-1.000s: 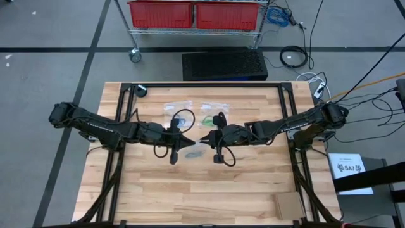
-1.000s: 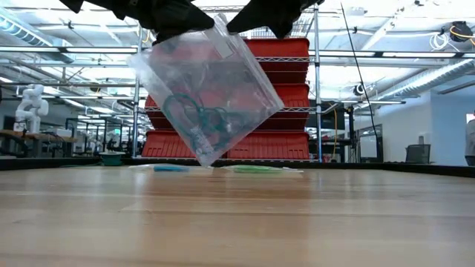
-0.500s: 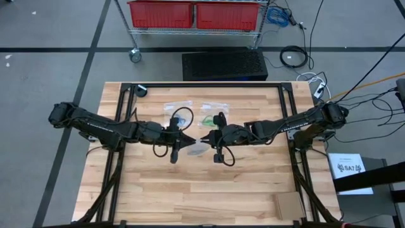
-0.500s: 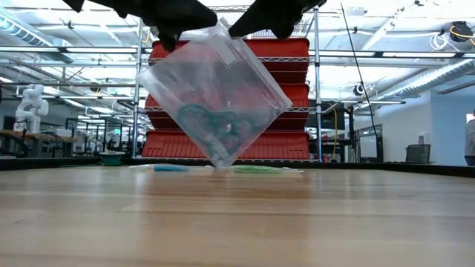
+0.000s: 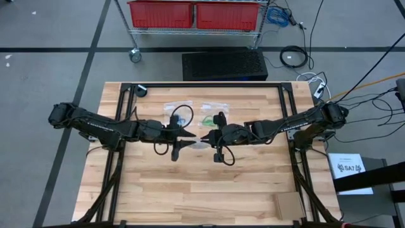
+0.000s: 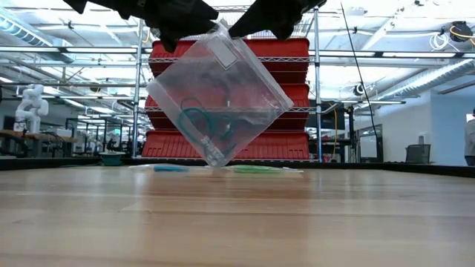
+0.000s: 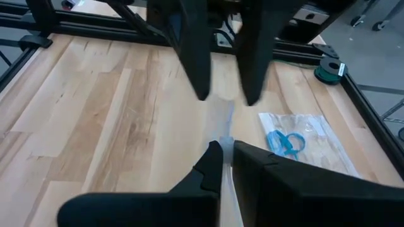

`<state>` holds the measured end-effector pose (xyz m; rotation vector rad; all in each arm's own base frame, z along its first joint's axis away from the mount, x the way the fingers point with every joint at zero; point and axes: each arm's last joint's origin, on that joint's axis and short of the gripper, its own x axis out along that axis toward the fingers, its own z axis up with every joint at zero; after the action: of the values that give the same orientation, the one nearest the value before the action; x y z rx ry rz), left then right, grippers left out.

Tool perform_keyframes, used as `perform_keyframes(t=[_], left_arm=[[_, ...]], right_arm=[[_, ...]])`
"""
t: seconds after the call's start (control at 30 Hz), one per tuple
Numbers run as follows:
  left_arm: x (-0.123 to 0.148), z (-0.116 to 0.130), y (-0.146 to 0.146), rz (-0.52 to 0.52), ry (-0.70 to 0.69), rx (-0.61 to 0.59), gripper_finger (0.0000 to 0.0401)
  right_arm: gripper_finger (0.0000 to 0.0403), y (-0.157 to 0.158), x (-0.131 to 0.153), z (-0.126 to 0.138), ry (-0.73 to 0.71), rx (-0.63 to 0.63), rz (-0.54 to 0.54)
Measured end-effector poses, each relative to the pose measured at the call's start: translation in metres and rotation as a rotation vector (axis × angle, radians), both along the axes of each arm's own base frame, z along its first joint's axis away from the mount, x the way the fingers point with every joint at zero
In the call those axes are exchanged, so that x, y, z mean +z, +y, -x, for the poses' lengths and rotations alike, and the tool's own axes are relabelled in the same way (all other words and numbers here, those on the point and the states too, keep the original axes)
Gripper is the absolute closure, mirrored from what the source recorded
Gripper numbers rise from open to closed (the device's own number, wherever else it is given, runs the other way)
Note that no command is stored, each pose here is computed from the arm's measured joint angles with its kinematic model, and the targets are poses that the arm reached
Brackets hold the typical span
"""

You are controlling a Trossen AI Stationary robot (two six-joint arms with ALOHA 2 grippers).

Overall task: Sort rubber bands
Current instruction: Close the bottom transparent zip bag

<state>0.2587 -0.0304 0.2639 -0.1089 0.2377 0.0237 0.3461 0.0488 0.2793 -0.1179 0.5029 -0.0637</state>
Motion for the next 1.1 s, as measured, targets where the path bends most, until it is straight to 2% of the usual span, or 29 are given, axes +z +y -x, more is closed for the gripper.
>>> perform_keyframes(t=[0.2,0.4,0.7,0.9,1.1], left_arm=[[0.0,0.0,0.001,-0.025,0.002,0.014,0.0236],[-0.006,-0.005,-0.003,-0.005,0.022,-0.07,0.0235],[-0.011,-0.015,0.0,-0.001,-0.01,-0.061,0.0239],[-0.01,-0.014,0.002,0.001,-0.008,-0.059,0.0283],[-0.01,-0.014,0.001,-0.023,-0.008,-0.067,0.0364]], right_arm=[[0.0399,0.001,0.0,0.0,0.002,0.02,-0.011],[0.0399,0.001,0.0,0.0,0.002,0.021,-0.01],[0.0399,0.001,0.0,0.0,0.002,0.022,-0.009],[0.0399,0.001,0.0,0.0,0.003,0.022,-0.008],[0.0399,0.001,0.0,0.0,0.004,0.022,-0.008]])
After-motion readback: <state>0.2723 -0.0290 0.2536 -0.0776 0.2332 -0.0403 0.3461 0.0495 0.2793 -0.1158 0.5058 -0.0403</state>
